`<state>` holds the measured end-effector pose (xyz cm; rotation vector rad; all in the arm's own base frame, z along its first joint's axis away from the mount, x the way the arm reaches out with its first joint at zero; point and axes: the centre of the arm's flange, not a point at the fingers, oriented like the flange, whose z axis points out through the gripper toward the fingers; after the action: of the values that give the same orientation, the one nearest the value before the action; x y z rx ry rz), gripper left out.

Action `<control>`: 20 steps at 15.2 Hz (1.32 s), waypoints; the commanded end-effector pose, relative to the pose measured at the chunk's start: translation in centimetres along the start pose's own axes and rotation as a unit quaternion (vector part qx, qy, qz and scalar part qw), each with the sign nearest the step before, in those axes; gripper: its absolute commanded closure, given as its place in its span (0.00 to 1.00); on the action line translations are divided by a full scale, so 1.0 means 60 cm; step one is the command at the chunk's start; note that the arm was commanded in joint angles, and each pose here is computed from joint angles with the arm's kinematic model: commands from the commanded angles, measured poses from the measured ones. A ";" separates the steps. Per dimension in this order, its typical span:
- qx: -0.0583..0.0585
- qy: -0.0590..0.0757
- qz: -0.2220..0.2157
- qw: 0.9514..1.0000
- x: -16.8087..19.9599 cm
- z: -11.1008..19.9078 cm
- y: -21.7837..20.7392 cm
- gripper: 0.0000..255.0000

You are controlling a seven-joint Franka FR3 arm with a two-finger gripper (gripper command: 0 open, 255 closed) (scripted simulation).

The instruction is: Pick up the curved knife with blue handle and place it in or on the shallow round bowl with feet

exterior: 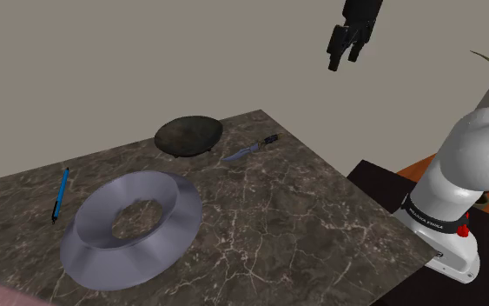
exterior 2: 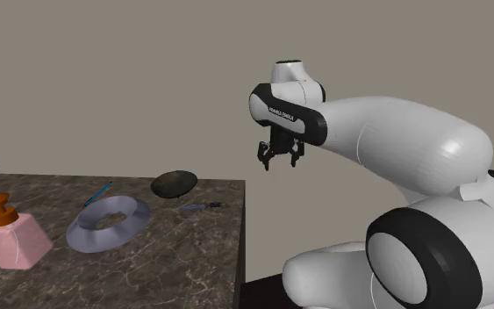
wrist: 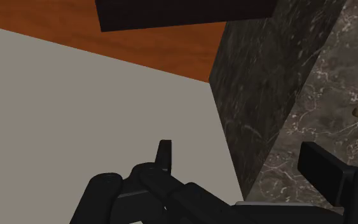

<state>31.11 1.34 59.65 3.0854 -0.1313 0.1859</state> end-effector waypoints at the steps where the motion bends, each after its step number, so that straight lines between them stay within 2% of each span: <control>1: 0.000 0.000 0.000 1.000 0.000 0.000 0.000 0.00; 3: -0.001 -0.007 -0.049 0.999 0.030 0.016 -0.032 0.00; 5: -0.001 -0.015 -0.097 0.995 0.057 0.033 -0.066 0.00; 7: -0.002 -0.022 -0.146 0.989 0.080 0.050 -0.103 0.00; 10: -0.003 -0.033 -0.217 0.976 0.107 0.077 -0.162 0.00; 12: -0.003 -0.040 -0.265 0.963 0.119 0.094 -0.203 0.00; 15: -0.004 -0.051 -0.334 0.941 0.130 0.122 -0.267 0.00; 17: -0.005 -0.058 -0.380 0.923 0.132 0.140 -0.310 0.00; 20: -0.005 -0.068 -0.446 0.892 0.126 0.168 -0.374 0.00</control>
<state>41.35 20.96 50.31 2.8110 1.1609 -0.0616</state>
